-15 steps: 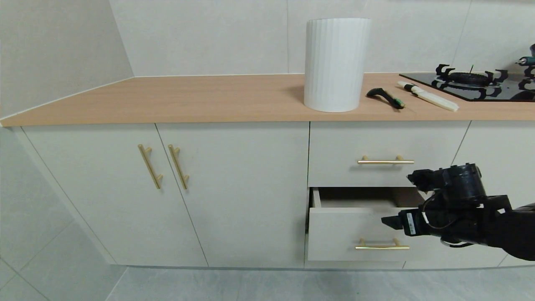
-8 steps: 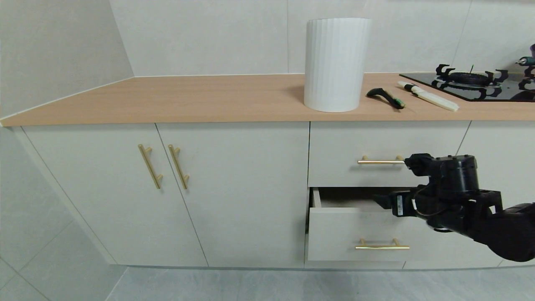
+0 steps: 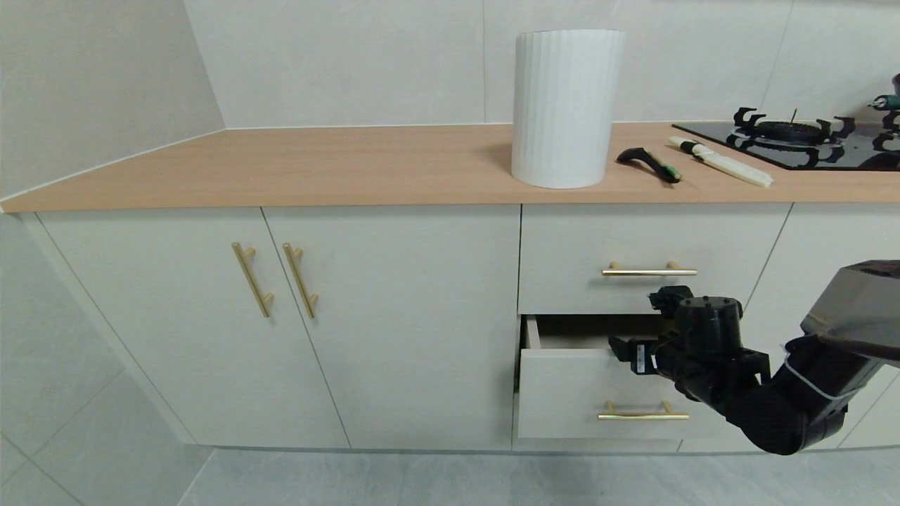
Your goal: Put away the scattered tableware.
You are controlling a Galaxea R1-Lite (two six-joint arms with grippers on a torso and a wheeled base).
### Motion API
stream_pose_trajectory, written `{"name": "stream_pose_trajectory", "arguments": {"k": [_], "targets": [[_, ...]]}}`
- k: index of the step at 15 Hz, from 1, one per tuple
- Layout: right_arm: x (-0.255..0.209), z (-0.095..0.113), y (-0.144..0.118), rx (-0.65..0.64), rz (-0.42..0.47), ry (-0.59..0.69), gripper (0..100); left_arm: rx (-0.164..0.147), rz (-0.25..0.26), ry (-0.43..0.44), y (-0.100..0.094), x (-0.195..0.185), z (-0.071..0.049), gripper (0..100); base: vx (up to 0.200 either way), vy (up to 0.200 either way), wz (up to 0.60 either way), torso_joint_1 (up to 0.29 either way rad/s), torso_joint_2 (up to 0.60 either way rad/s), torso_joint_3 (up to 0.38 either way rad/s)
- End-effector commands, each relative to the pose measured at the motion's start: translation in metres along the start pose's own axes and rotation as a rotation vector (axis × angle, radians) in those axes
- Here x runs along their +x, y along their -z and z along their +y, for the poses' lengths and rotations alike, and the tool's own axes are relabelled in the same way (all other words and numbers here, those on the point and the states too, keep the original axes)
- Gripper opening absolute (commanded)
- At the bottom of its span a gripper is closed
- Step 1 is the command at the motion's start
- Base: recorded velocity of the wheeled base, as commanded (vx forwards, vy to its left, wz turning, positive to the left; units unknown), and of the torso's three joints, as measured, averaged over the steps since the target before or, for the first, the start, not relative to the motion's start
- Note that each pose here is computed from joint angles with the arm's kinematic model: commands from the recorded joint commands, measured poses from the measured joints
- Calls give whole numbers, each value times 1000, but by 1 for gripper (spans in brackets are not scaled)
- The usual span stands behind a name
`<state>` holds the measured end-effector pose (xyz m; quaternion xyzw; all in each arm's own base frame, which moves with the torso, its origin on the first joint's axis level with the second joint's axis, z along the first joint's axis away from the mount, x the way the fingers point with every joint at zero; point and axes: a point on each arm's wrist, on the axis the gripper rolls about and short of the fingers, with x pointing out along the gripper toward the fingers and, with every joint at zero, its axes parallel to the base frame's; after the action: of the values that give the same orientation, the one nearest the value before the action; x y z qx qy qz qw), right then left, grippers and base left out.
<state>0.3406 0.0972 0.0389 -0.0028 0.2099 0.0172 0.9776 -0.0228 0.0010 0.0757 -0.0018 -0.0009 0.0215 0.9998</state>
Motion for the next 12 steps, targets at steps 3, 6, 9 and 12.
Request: {"name": "stream_pose_trajectory", "arguments": {"k": [3,6,9,12], "targets": [[7,0,12,-10,42,5,100,-1,0,-2,0,0,0,100,0,0,0,0,0,0],[1,-1,7,-9,33,4,100,-1,0,-2,0,0,0,100,0,0,0,0,0,0],[-14,-4,-3,-22,80,2,100,-1,0,0,0,0,0,100,0,0,0,0,0,0],[-27,-7,-9,-35,137,4,100,-1,0,0,0,0,0,100,0,0,0,0,0,0]]}}
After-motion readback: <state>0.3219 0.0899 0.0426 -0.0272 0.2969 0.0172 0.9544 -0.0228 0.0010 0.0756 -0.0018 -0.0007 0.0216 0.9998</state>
